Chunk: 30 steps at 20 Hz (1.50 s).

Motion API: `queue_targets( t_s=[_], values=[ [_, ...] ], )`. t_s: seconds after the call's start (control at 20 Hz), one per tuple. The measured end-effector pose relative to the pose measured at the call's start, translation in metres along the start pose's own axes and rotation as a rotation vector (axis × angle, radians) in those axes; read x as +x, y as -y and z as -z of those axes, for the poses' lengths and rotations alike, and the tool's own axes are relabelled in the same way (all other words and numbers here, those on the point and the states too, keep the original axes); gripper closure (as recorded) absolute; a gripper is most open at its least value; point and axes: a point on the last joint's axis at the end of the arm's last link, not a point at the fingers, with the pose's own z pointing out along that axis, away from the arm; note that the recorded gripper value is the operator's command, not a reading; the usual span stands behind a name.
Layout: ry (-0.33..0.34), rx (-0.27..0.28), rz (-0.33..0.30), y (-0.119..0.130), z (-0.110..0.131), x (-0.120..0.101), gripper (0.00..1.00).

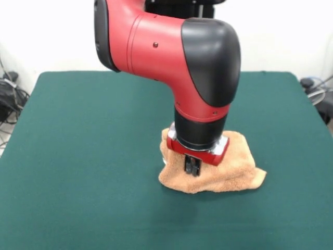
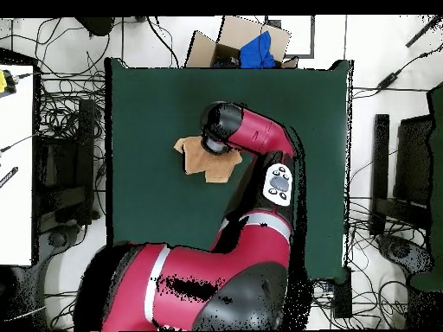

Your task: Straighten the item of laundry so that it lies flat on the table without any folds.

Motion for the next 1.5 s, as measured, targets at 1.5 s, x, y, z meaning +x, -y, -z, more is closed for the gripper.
queue_targets(
  t_s=[1.5],
  values=[
    [-0.006,0.09,-0.083,0.147,-0.028,0.022,1.0]
  ],
)
